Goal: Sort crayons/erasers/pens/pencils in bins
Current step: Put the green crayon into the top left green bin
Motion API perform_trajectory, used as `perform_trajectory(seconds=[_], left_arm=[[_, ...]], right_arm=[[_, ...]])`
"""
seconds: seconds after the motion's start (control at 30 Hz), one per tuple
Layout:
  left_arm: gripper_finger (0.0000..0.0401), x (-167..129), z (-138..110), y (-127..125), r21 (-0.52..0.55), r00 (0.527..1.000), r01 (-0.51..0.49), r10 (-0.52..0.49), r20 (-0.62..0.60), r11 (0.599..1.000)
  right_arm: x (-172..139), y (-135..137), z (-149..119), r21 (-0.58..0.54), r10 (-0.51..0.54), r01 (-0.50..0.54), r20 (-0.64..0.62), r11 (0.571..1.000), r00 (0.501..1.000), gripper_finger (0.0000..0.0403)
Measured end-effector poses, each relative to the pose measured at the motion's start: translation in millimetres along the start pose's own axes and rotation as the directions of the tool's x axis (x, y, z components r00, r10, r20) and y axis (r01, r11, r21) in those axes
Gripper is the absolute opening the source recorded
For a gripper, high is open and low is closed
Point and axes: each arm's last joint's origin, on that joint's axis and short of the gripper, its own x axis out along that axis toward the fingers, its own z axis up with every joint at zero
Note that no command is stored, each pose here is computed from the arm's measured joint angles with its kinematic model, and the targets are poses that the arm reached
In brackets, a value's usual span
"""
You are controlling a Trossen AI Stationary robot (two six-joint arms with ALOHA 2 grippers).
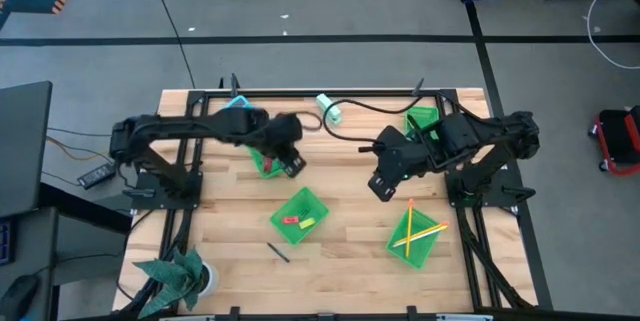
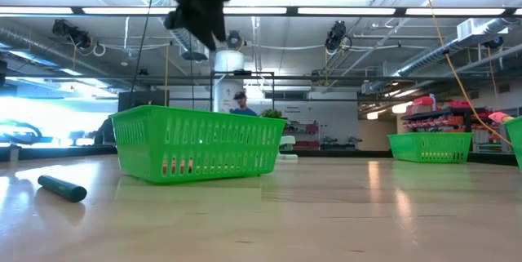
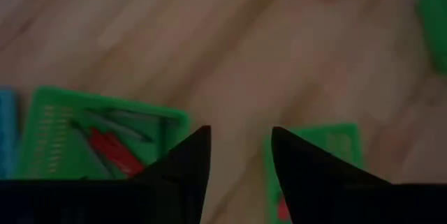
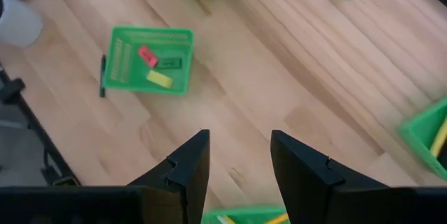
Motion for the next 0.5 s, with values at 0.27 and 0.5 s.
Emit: perform_trajectory(seconds=[0.27, 0.5], left_arm=[[0.0141, -20, -51, -64, 0.082, 0.992, 0.125, -0.123, -0.026, 0.989], [0.0123, -46, -74, -123, 0.0, 0.899, 0.396, -0.387, 0.204, 0.918]], right_arm=[[-9, 6, -14, -0.113, 0.038, -0.038, -0.005, 0.993, 0.999, 0.0158], [-11, 8, -13, -0.208, 0.06, -0.055, 0.015, 0.977, 0.998, 0.0158]])
